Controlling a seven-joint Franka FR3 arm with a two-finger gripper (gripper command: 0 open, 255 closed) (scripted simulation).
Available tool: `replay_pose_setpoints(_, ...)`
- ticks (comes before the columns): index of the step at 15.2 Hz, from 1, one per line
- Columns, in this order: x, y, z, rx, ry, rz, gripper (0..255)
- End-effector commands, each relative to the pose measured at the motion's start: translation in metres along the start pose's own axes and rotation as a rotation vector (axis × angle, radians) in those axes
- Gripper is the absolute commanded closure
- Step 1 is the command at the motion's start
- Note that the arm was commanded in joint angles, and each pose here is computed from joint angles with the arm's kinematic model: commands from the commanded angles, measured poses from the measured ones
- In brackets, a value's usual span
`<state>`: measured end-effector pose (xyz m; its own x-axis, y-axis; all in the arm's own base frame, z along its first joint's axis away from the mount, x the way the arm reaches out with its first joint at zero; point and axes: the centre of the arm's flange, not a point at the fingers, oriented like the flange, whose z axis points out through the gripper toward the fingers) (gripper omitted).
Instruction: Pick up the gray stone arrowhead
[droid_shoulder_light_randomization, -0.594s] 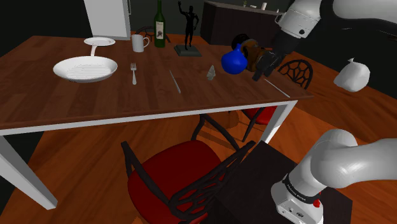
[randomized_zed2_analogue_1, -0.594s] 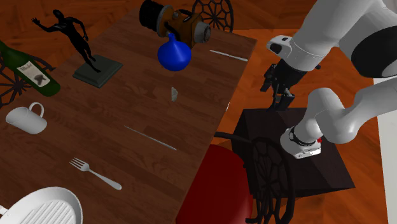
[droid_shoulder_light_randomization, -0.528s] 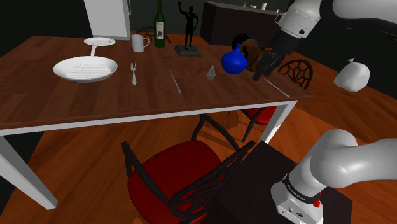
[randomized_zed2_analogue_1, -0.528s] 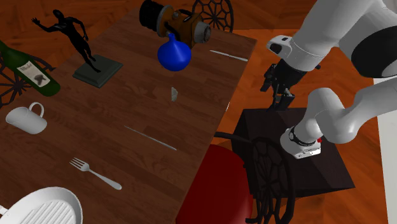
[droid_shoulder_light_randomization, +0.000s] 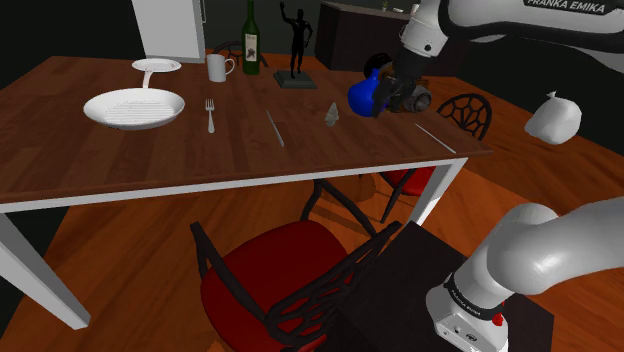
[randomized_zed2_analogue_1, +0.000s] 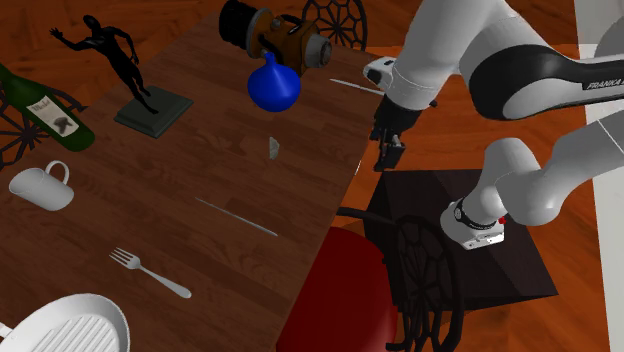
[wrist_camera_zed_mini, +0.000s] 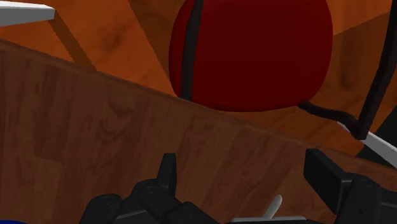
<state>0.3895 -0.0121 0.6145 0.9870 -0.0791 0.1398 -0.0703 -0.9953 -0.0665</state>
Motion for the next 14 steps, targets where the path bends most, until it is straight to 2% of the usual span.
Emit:
replay_pose_setpoints(1,0.025,0.011,0.009,-0.005,-0.009,0.013,0)
replay_pose_setpoints(14,0.179,0.073,0.074,-0.031,-0.067,0.094,0)
